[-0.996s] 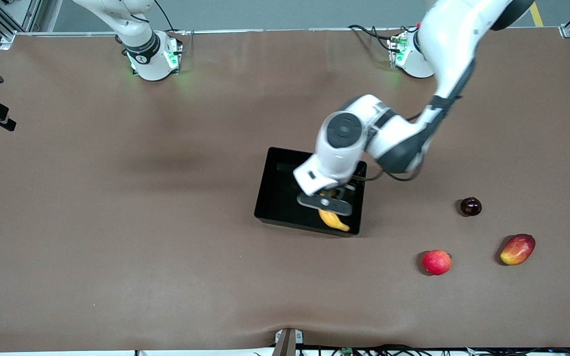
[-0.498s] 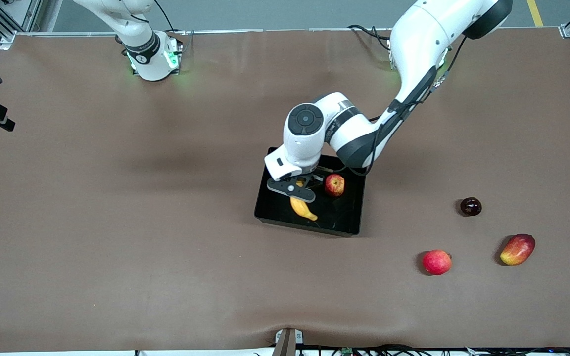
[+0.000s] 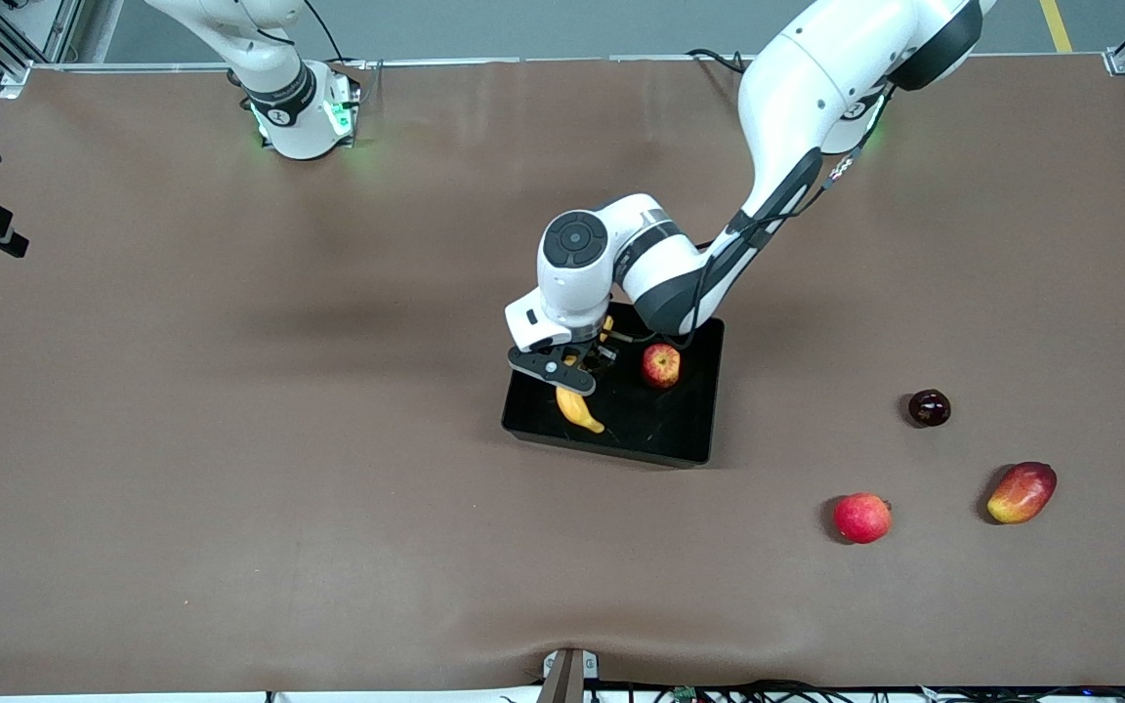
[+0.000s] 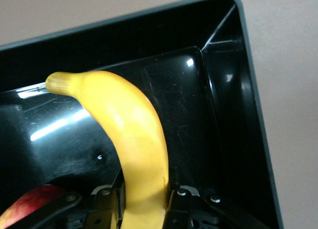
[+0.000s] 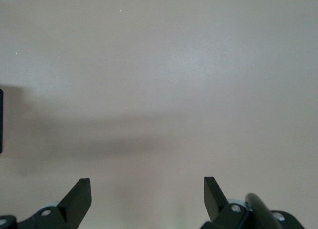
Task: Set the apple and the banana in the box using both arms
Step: 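Lower the banana into the box and open the left gripper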
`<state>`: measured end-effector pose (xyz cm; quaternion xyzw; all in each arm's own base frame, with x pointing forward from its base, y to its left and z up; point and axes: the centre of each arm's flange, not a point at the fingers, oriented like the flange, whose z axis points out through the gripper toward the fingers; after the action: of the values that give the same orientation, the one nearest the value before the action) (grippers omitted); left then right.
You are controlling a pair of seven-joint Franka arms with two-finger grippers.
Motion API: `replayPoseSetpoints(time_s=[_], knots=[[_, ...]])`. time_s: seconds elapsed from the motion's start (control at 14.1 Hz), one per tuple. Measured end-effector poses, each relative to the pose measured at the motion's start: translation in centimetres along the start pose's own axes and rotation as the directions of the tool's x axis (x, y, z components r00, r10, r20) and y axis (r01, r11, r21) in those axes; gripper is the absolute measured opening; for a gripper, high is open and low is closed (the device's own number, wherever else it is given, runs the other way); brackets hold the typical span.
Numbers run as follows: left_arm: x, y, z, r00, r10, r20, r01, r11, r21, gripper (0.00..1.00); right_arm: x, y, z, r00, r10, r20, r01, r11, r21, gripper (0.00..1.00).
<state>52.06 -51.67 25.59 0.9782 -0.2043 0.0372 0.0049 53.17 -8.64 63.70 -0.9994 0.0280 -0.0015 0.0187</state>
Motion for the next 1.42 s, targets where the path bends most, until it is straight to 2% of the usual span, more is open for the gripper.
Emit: replayPoseSetpoints(time_s=[0.85,1.0,1.21,1.35,1.42], knots=[[-1.1,0.0,6.2,0.999,-0.004,0.036,0.002,0.999,0.053,0.35,0.0,0.4,0.2,1.0,0.007,0.003,-0.007,1.0,0.002,1.0],[-0.9,-0.1,6.0,0.999,-0.034,0.028,0.033,0.998,0.052,0.5,0.0,0.4,0.2,1.0,0.007,0.003,-0.007,1.0,0.002,1.0],[0.2,-0.4,4.2,0.997,-0.071,-0.007,0.072,0.997,0.042,0.82,0.0,0.4,0.2,1.0,0.008,0.003,-0.008,1.0,0.002,1.0],[1.5,-1.9,1.7,0.993,-0.111,-0.043,0.113,0.993,0.041,0.99,0.0,0.4,0.2,1.0,0.008,0.004,-0.008,1.0,0.002,1.0],[2.4,-3.5,-0.3,0.987,-0.147,-0.058,0.149,0.988,0.039,1.0,0.0,0.5,0.2,1.0,0.009,0.004,-0.009,1.0,0.003,1.0]])
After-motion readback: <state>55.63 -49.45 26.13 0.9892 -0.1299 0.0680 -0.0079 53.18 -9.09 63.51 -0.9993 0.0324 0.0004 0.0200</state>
